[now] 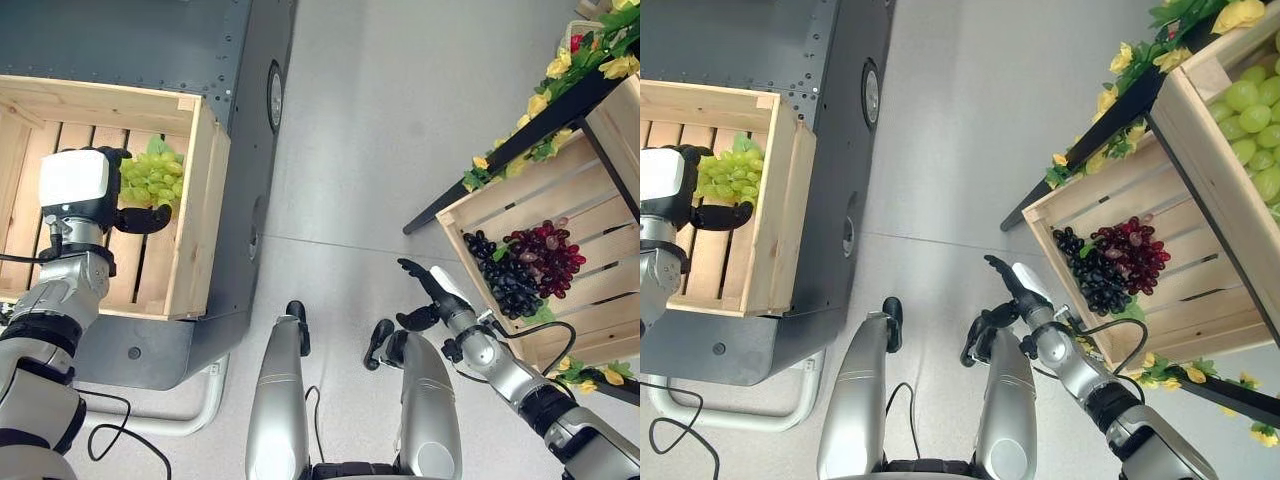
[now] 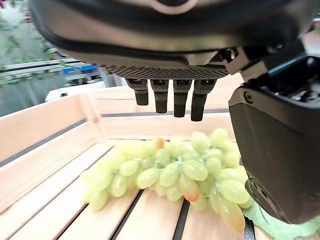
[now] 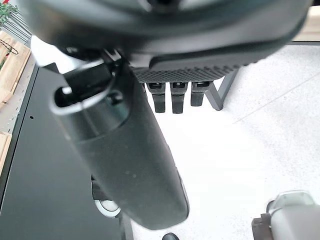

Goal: Pick up the fruits from the basket on one side to the basket on the other side

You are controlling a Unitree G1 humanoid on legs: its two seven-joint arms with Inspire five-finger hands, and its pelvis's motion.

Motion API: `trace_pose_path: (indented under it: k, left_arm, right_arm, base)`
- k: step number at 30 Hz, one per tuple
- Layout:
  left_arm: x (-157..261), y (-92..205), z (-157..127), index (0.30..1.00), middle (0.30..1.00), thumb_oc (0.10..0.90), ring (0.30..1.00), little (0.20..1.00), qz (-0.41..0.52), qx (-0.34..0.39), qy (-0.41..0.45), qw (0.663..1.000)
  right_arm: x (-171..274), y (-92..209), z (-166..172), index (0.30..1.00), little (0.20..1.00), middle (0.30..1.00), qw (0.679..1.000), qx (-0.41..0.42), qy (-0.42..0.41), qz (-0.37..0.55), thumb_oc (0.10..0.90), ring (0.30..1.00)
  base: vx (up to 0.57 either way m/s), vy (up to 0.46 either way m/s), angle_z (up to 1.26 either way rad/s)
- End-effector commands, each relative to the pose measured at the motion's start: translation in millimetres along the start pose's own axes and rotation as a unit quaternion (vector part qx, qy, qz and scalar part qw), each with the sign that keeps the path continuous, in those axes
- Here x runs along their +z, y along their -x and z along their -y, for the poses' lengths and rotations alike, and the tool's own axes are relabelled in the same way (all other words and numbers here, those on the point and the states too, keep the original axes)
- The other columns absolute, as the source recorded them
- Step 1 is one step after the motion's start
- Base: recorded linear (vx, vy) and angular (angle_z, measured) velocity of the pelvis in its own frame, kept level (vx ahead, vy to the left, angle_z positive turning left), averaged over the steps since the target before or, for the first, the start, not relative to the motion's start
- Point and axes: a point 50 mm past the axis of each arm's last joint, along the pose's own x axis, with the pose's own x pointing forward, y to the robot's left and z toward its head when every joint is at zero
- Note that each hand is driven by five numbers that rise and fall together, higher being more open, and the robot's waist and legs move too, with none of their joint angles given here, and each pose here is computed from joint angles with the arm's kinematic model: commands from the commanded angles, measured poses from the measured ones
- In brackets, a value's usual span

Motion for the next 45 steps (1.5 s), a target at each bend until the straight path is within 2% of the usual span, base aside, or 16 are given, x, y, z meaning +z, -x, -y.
trace_pose_path:
  k: [1,10,14,17,19,23,25,28,34,37,42,45]
  left_arm:
    - [-32,-22,-81,0.900,0.900,0.800,0.900,0.900,-0.029,0.154,-0.079,0.985]
    - [-16,-40,-104,0.900,0.900,0.800,0.900,0.900,-0.008,0.154,-0.210,0.965]
    - [-26,-43,-107,0.900,0.900,0.800,0.900,0.900,-0.056,0.116,-0.252,0.959]
    - [-35,-42,-102,0.900,0.900,0.800,0.900,0.900,-0.090,0.066,-0.251,0.962]
    - [-51,-35,-89,0.900,0.900,0.800,0.900,0.900,-0.142,0.007,-0.218,0.965]
    - [-65,-25,-70,0.900,0.900,0.800,0.900,0.900,-0.194,-0.061,-0.167,0.965]
    - [-77,-13,-54,0.900,0.900,0.800,0.900,0.900,-0.242,-0.114,-0.140,0.953]
    - [-89,-1,-40,0.900,0.900,0.800,0.900,0.900,-0.287,-0.155,-0.117,0.938]
    - [-109,15,-33,0.900,0.900,0.800,0.900,0.900,-0.355,-0.134,-0.035,0.925]
    - [-115,26,-22,0.900,0.900,0.800,0.900,0.900,-0.370,-0.150,-0.022,0.917]
    - [-118,36,-8,0.900,0.900,0.800,0.900,0.900,-0.370,-0.165,-0.028,0.914]
    - [-115,39,0,0.900,0.900,0.800,0.900,0.900,-0.341,-0.171,-0.054,0.923]
  right_arm:
    - [10,2,28,0.900,0.900,0.900,0.998,-0.023,-0.008,0.050,0.800,0.900]
    - [16,-1,33,0.900,0.900,0.900,0.998,-0.020,-0.022,0.058,0.800,0.900]
    - [14,1,35,0.900,0.900,0.900,0.998,-0.020,-0.027,0.058,0.800,0.900]
    - [12,3,36,0.900,0.900,0.900,0.998,-0.022,-0.031,0.056,0.800,0.900]
    - [12,3,38,0.900,0.900,0.900,0.998,-0.027,-0.033,0.054,0.800,0.900]
    - [13,4,37,0.900,0.900,0.900,0.997,-0.027,-0.033,0.057,0.800,0.900]
    - [15,4,36,0.900,0.900,0.900,0.997,-0.026,-0.031,0.061,0.800,0.900]
    - [18,2,35,0.900,0.900,0.900,0.997,-0.025,-0.028,0.068,0.800,0.900]
    - [22,1,27,0.900,0.900,0.900,0.996,-0.025,-0.037,0.076,0.800,0.900]
    - [22,1,24,0.900,0.900,0.900,0.996,-0.031,-0.048,0.073,0.800,0.900]
    - [23,1,22,0.900,0.900,0.900,0.995,-0.029,-0.053,0.074,0.800,0.900]
    - [24,1,21,0.900,0.900,0.900,0.995,-0.032,-0.061,0.078,0.800,0.900]
  base:
    - [0.00,0.047,-0.01]
    - [0.01,0.026,-0.01]
    - [0.02,0.041,-0.02]
    - [0.00,0.000,0.00]
    - [0.00,0.016,0.01]
    - [0.00,0.000,0.00]
    - [0.00,0.000,0.00]
    - [0.00,0.000,0.00]
    - [-0.01,-0.030,0.02]
    - [-0.03,-0.048,0.08]
    - [-0.03,-0.036,0.05]
    - [-0.02,-0.031,0.09]
